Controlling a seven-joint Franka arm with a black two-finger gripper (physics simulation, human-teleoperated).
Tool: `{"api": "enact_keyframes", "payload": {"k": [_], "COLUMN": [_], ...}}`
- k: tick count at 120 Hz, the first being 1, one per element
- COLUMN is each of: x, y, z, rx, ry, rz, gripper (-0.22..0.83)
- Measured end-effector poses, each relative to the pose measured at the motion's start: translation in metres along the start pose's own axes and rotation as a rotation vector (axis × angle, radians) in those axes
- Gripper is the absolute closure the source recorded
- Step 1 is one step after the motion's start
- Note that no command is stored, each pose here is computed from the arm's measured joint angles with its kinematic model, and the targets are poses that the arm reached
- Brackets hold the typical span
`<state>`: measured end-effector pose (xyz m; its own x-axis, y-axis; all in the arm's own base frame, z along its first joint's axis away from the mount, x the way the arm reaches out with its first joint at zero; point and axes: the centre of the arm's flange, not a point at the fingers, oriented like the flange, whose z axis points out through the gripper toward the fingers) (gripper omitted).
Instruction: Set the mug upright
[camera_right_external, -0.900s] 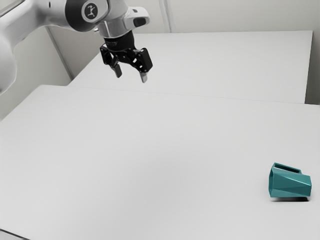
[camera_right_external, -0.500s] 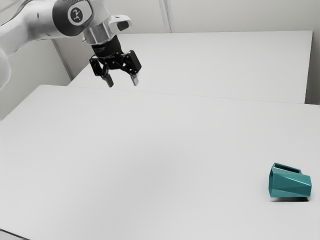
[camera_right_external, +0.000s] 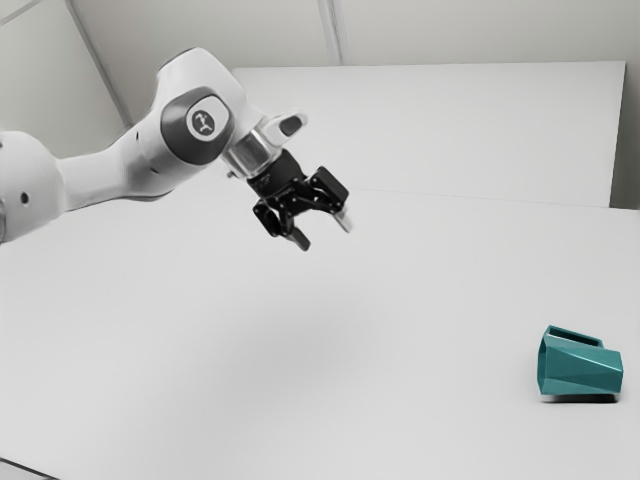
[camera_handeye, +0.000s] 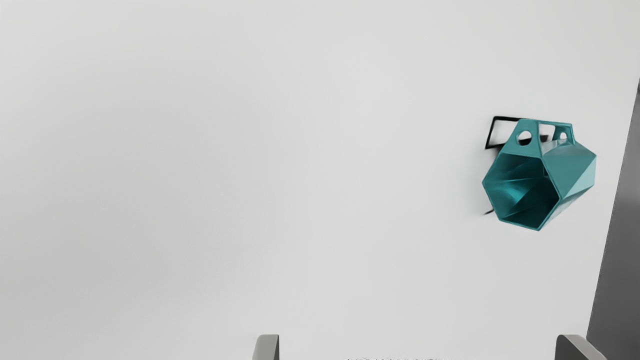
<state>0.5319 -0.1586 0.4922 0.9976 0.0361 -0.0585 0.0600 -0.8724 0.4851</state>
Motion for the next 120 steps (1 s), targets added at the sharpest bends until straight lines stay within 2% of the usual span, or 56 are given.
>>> {"api": "enact_keyframes", "payload": {"k": [22, 34, 40, 52, 58, 84, 120], "x": [-0.041, -0.059, -0.054, -0.023, -0.016, -0.029, -0.02], "y": [0.077, 0.106, 0.103, 0.073, 0.068, 0.097, 0.12], "z": [0.099, 0.139, 0.146, 0.15, 0.155, 0.212, 0.254], "rx": [-0.085, -0.127, -0.149, -0.203, -0.224, -0.302, -0.331], "ry": [-0.069, -0.072, -0.048, 0.03, 0.058, 0.067, 0.11], "rz": [0.144, 0.192, 0.178, 0.088, 0.065, 0.045, 0.074], "gripper": [0.0, 0.0, 0.0, 0.0, 0.0, 0.0, 0.0]}}
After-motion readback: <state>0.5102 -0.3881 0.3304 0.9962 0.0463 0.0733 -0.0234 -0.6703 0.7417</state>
